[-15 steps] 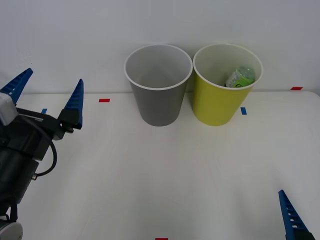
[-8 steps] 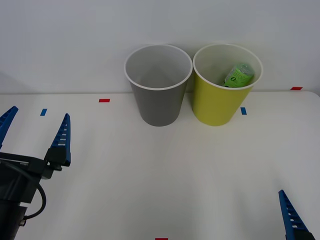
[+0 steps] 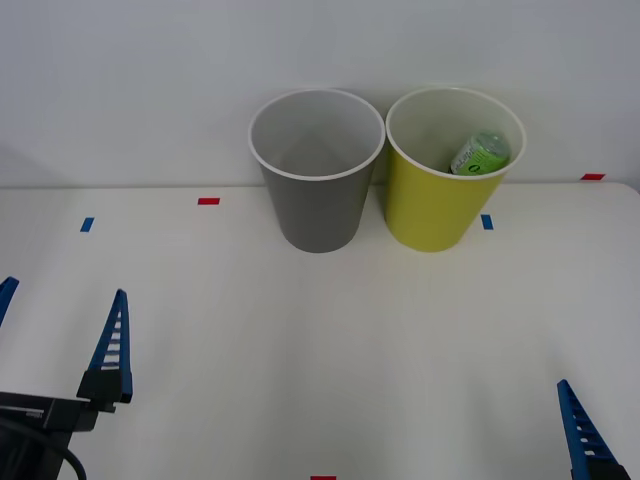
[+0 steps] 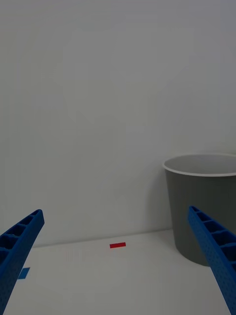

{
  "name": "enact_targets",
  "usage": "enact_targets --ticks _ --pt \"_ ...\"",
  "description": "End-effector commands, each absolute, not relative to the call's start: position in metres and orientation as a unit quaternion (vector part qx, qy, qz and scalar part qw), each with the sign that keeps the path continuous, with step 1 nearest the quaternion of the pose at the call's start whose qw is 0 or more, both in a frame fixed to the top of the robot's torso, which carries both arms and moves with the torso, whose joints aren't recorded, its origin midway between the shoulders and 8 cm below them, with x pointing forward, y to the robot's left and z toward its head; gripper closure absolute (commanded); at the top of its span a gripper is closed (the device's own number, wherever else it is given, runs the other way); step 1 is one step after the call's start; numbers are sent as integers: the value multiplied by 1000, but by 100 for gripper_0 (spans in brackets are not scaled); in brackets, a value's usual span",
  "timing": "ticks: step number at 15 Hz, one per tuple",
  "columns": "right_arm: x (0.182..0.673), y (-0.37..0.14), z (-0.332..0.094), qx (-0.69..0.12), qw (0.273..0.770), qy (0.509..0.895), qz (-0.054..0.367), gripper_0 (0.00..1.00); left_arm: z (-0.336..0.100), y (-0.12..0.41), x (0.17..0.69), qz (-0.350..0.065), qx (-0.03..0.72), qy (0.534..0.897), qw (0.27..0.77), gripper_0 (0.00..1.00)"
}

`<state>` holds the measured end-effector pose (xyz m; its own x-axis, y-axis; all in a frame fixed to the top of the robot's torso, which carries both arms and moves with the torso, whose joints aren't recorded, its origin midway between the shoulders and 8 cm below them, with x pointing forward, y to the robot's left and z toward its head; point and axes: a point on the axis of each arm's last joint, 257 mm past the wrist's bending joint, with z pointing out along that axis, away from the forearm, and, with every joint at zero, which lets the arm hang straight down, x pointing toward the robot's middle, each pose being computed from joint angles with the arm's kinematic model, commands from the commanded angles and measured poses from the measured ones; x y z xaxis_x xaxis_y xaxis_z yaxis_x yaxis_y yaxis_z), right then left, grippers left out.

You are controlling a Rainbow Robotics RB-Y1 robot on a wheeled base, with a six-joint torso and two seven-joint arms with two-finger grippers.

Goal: Put cans in the gray bin and PET bottles in the light green bin.

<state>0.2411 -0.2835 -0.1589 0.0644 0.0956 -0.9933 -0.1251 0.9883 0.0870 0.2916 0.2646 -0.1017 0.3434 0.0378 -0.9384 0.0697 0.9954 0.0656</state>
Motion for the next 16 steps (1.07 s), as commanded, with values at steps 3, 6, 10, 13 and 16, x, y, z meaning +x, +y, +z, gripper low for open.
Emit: enact_targets --ticks 3,6,10,13,16 --pt "241 -284 -159 -11 729 680 76 0 -151 267 243 16 56 635 771 0" --pt "241 -284 -159 -11 729 680 76 0 -168 270 223 29 59 663 746 0" --pt "241 -284 -159 -11 729 680 76 0 -185 270 198 40 57 693 718 0" --pt "241 -284 -159 -11 729 680 76 0 -186 266 183 40 42 698 714 0" --pt "241 -284 -159 -11 729 680 76 0 -201 264 170 41 46 709 702 0"
